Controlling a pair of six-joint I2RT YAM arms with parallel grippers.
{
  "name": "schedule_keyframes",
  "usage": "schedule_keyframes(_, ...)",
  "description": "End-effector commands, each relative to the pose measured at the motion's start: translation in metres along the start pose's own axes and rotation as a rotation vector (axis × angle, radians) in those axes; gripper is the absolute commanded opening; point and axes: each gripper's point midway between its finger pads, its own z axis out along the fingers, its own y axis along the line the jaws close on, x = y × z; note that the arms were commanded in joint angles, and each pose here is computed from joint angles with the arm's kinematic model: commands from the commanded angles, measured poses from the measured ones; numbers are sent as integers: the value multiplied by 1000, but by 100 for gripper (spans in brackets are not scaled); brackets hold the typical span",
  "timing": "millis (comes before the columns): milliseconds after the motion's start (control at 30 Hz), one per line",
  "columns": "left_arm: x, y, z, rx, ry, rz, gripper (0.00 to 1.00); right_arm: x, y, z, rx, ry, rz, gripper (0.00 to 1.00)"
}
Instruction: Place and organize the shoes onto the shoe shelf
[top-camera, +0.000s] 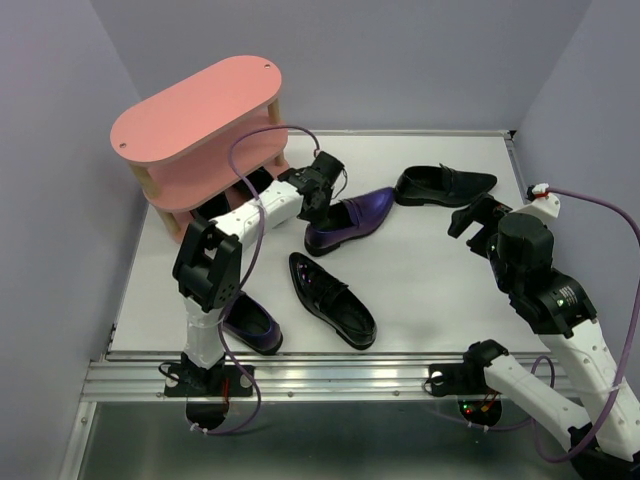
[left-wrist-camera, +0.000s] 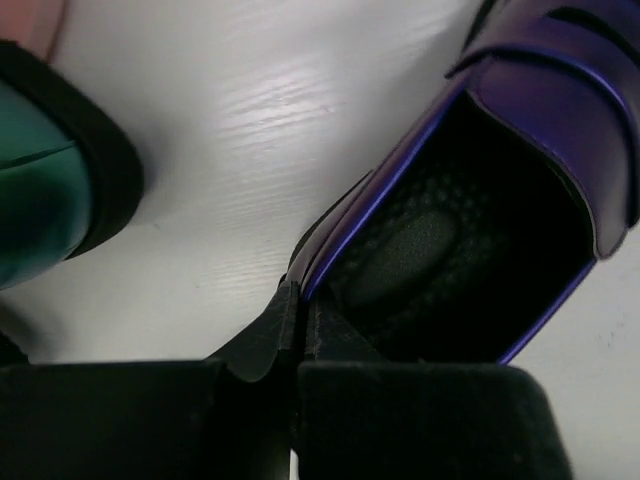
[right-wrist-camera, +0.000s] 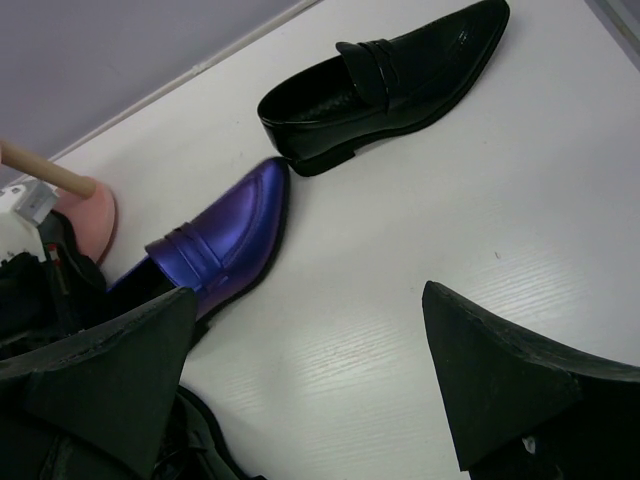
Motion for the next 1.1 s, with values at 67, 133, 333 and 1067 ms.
schedule_keyframes(67, -55, 10, -42, -27, -210, -286, 0, -14, 1, -4, -4, -43, 27, 100)
schedule_keyframes(133, -57, 9, -40, -27, -219, -331, 0, -13, 2, -4, -6, -38, 24, 100)
schedule_keyframes(333, -56, 7, -32, -63, -223, -520, 0, -16, 3, -6, -14, -42, 26, 100)
schedule_keyframes(1067, -47, -7, -35, -141, -189, -381, 70, -12, 10, 2, -19, -10, -20, 100)
